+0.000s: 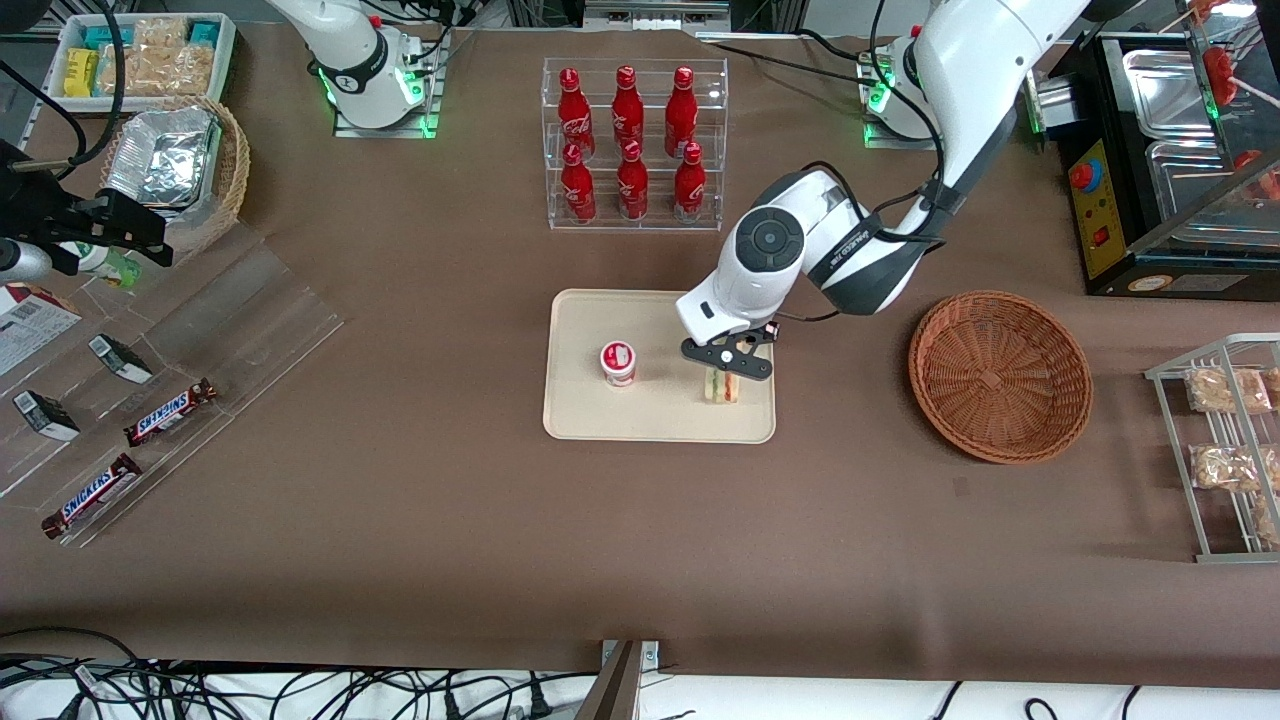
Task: Place sandwich from basket to tray
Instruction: 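Carry the sandwich with the left gripper over to the cream tray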
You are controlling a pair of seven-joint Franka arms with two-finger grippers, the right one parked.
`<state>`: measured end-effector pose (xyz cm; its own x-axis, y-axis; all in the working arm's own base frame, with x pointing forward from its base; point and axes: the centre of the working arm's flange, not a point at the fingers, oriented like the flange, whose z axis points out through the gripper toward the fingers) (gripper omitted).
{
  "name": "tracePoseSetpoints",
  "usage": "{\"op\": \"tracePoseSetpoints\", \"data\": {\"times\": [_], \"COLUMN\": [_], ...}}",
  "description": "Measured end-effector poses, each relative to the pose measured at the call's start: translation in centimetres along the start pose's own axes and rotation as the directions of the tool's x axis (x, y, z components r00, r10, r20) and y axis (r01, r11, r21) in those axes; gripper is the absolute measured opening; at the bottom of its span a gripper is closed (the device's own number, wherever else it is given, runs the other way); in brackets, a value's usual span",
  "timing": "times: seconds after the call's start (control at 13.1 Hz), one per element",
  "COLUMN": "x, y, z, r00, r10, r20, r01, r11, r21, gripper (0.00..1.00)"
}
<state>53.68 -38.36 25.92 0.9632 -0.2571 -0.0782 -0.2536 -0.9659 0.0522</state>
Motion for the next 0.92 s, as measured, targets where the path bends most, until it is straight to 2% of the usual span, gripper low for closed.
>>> {"op": "tracePoseSetpoints", "data": {"times": [0.31, 0.61, 0.84, 0.92], "x": [-0.2, -0.2, -0.4, -0.4], "y": [0.3, 0.1, 0.4, 0.5], "z": [1.7, 3.3, 4.1, 4.1], "r00": [1.0, 1.0, 1.0, 0.999], "r10": [0.0, -0.017, -0.025, -0.031], "r20": [0.026, 0.017, 0.019, 0.018], "r01": [0.0, 0.017, 0.024, 0.029], "r11": [1.0, 0.999, 0.998, 0.998], "r21": [-0.002, 0.049, 0.06, 0.06], "gripper": [0.19, 0.19, 0.19, 0.24]}}
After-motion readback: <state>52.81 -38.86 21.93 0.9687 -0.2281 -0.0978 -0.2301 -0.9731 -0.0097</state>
